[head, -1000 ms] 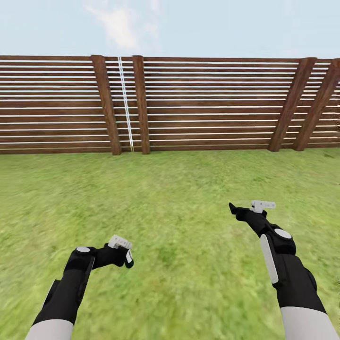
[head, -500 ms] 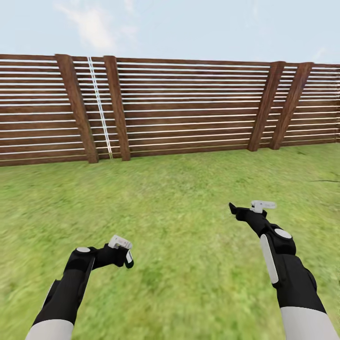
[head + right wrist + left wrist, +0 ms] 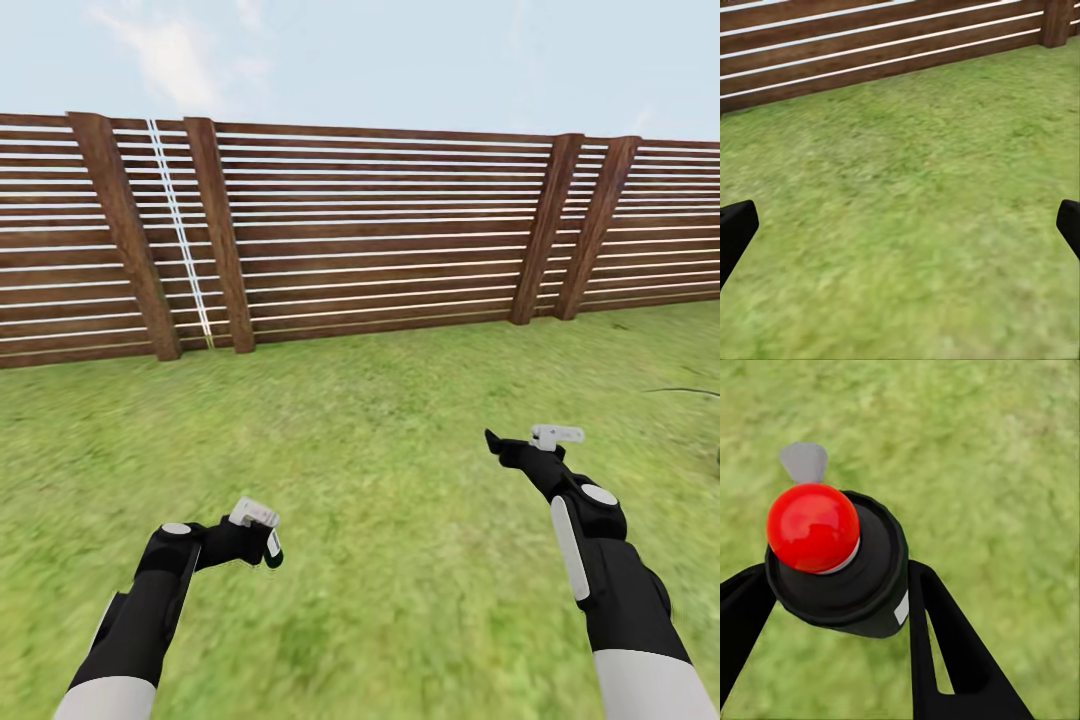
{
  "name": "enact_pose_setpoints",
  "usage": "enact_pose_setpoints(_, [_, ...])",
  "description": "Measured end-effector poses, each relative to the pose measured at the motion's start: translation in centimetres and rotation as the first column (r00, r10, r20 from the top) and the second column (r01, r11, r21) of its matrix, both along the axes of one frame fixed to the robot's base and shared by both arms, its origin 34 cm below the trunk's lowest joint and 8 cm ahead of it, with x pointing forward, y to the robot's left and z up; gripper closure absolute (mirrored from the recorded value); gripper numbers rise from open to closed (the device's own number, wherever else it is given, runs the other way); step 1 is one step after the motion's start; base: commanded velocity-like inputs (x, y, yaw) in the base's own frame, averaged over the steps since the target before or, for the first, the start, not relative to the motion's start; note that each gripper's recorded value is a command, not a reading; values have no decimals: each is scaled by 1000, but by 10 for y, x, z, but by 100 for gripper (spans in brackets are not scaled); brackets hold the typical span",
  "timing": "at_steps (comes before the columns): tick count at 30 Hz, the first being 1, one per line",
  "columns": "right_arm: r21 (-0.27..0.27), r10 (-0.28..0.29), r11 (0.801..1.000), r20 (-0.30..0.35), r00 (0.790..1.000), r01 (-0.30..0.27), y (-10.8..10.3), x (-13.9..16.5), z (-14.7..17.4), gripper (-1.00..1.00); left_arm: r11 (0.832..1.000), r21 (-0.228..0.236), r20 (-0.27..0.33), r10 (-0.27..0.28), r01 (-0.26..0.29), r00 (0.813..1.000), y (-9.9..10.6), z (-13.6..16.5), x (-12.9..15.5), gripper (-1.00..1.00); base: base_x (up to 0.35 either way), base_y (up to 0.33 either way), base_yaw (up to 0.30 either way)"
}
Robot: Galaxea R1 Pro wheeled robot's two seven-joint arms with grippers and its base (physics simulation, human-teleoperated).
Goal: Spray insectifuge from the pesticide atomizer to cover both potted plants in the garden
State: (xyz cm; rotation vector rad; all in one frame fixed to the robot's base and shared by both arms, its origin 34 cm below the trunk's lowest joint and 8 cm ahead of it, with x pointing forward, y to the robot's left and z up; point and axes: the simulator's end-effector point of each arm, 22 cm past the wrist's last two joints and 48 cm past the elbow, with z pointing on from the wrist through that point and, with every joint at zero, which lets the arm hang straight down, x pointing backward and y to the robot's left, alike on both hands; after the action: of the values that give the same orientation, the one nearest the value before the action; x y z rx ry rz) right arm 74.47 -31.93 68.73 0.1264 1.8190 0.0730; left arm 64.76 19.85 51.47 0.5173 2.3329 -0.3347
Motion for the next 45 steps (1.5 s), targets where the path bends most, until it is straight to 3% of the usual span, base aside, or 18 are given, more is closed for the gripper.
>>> enact_pose_setpoints(7, [2,0,1000,-2,1000,0,0,0,0,-100,1000,0,0,0,0,1000,0,0,0,100,348,0,-79])
enact_pose_setpoints(37, [3,2,1000,-4,1000,-2,1,0,-1,-100,1000,-1,0,-2,2,1000,0,0,0,100,348,0,-252])
enact_pose_setpoints(45, [2,2,1000,-4,1000,-2,1,0,-1,-100,1000,-1,-1,-1,1,1000,0,0,0,100,348,0,-38])
